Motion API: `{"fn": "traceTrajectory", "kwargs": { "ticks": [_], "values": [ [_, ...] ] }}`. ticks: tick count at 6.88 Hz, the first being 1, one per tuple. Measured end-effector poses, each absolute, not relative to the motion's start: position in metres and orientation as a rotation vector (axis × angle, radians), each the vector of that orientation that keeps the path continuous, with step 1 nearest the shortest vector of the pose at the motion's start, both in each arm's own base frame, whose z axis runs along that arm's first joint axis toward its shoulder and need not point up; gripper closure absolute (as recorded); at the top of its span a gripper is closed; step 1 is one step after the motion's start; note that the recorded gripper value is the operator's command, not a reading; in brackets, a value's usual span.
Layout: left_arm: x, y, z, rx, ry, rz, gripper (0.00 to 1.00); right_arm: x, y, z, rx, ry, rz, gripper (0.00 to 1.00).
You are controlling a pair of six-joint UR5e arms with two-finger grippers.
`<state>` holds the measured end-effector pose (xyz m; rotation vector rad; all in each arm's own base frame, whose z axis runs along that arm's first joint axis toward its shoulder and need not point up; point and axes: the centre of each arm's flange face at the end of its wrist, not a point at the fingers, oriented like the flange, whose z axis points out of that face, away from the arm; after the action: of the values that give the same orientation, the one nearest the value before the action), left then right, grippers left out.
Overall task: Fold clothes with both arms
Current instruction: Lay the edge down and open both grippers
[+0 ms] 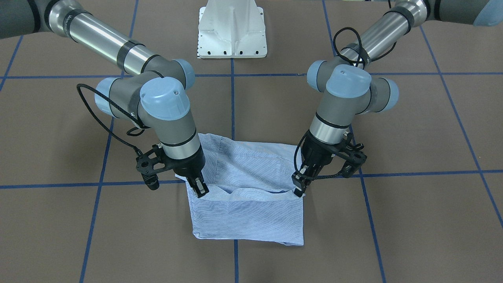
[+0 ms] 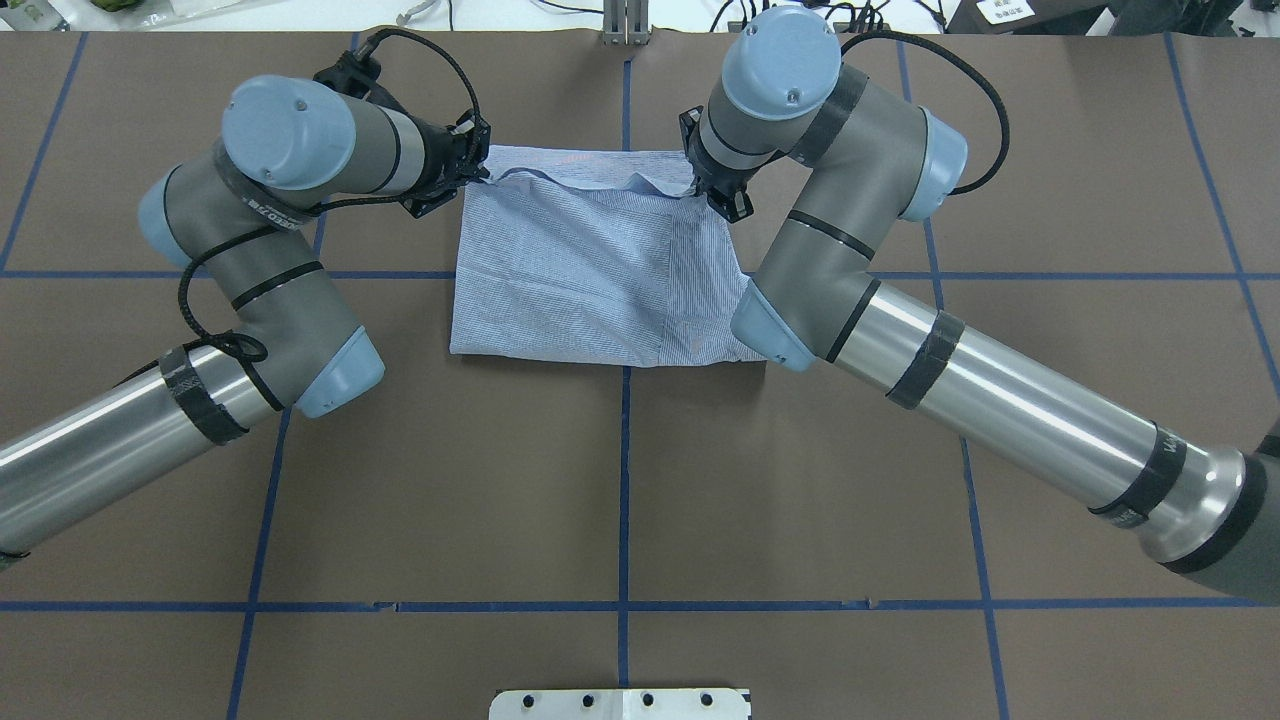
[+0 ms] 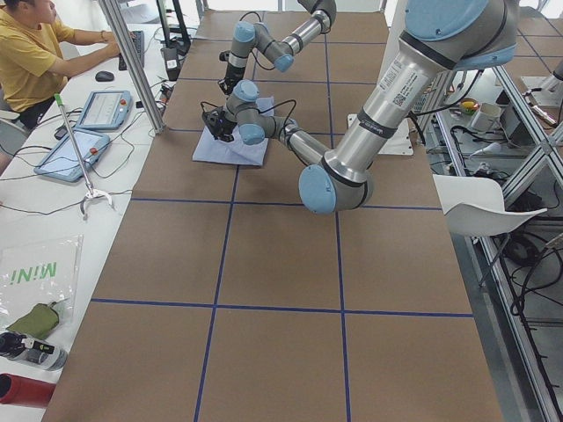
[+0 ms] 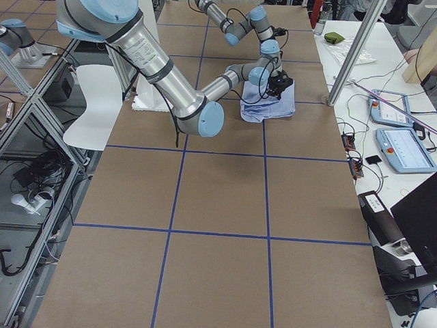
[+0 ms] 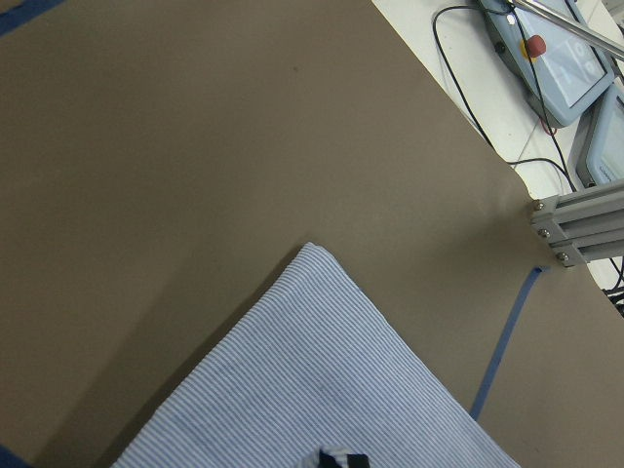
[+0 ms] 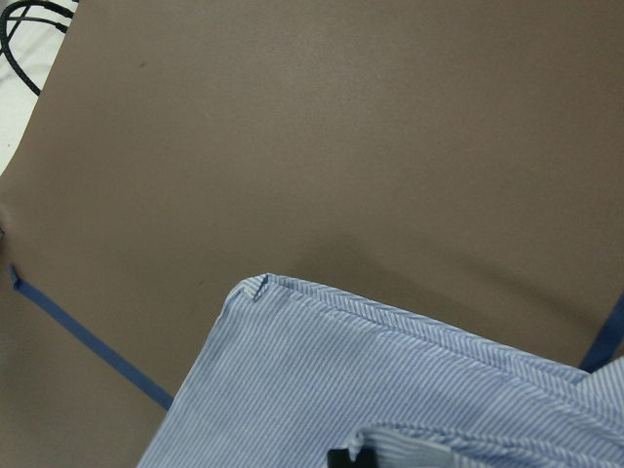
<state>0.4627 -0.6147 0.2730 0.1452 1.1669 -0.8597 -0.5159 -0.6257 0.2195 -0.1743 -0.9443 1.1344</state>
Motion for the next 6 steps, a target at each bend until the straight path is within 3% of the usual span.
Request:
{"fn": "traceTrajectory", "kwargs": {
  "ticks": [1,2,6],
  "values": [
    [0.472,-0.63,0.281,0.155,1.166,-0.859,0.48,-0.522,-0.636,0.228,-0.161,-0.948,1.118,0.66],
    [0.481,-0.649,0.29,0.169,1.168,-0.857,0.39,-0.526,-0.653,0.234,-0.138,-0.959,1.095,0.01],
    [0.452,-0.693,0.3,0.236,1.158,-0.847,0.39,-0.481,-0.729,0.238,-0.054,-0.932,0.932,0.0]
  ]
}}
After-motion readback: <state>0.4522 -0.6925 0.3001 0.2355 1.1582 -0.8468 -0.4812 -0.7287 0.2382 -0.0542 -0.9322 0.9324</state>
